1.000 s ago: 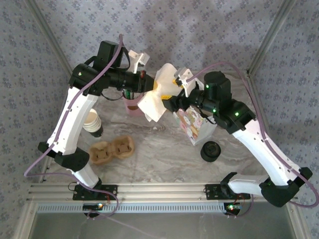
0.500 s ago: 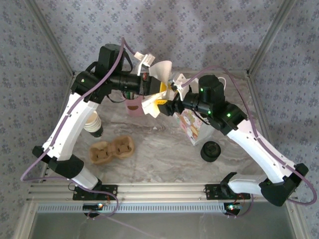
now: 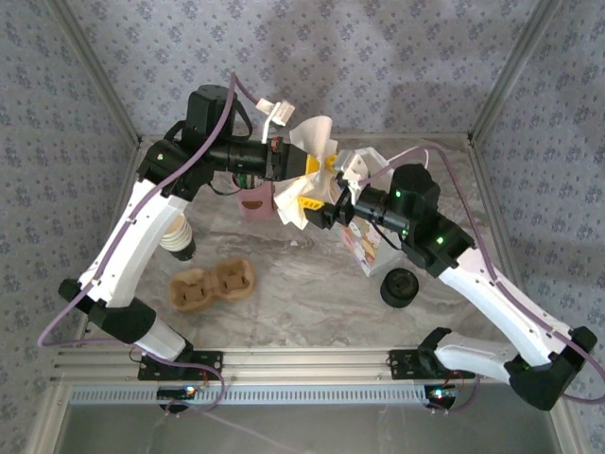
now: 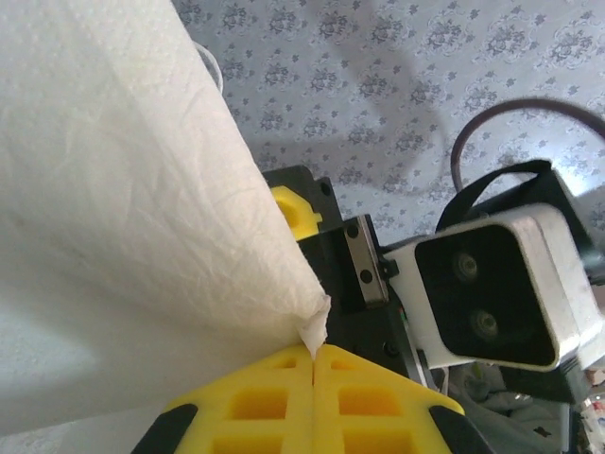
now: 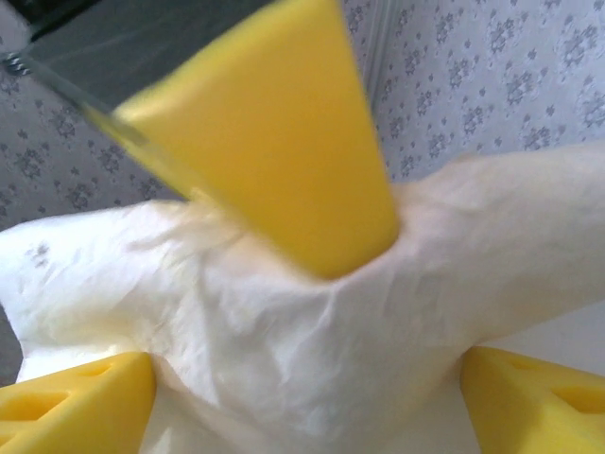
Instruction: Pack the takeout coffee
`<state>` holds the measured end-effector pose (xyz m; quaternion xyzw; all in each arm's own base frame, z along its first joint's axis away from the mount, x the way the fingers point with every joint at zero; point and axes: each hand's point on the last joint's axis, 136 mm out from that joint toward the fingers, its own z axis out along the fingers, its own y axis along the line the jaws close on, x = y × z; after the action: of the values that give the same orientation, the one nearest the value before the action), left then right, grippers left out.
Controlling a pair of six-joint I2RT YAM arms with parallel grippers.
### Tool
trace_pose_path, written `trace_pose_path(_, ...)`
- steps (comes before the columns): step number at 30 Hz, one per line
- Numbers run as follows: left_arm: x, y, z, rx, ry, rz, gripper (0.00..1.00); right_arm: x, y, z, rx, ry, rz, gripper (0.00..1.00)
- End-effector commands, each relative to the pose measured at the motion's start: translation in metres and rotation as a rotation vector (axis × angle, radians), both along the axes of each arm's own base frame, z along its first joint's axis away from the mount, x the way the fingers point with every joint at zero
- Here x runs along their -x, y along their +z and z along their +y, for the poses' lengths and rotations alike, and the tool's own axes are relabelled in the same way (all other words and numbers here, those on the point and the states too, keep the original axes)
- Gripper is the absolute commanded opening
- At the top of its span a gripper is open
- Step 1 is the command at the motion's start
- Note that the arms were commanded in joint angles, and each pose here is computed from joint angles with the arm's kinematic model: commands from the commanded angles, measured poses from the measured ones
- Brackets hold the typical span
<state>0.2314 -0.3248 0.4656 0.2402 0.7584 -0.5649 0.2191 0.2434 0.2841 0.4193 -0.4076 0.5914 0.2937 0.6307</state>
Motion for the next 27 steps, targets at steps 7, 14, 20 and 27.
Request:
trace_pose_path(7, 0.02, 0.006, -0.008, 0.028, -0.102, 0.049, 0.0, 0.003, 0.017, -0.003, -0.015, -0.035, -0.168, 0.9)
trace_pose_path(14, 0.03, -0.002, -0.016, 0.026, -0.148, 0.079, 0.0, 0.001, 0.015, -0.004, 0.001, -0.045, -0.174, 0.87)
trace_pose_path(20, 0.03, -0.01, -0.022, 0.042, -0.165, 0.112, 0.0, 0.008, 0.015, -0.004, 0.001, -0.013, -0.155, 0.69)
trace_pose_path(27, 0.026, -0.013, -0.025, 0.056, -0.16, 0.112, 0.0, 0.021, 0.018, -0.002, -0.024, 0.046, -0.121, 0.4)
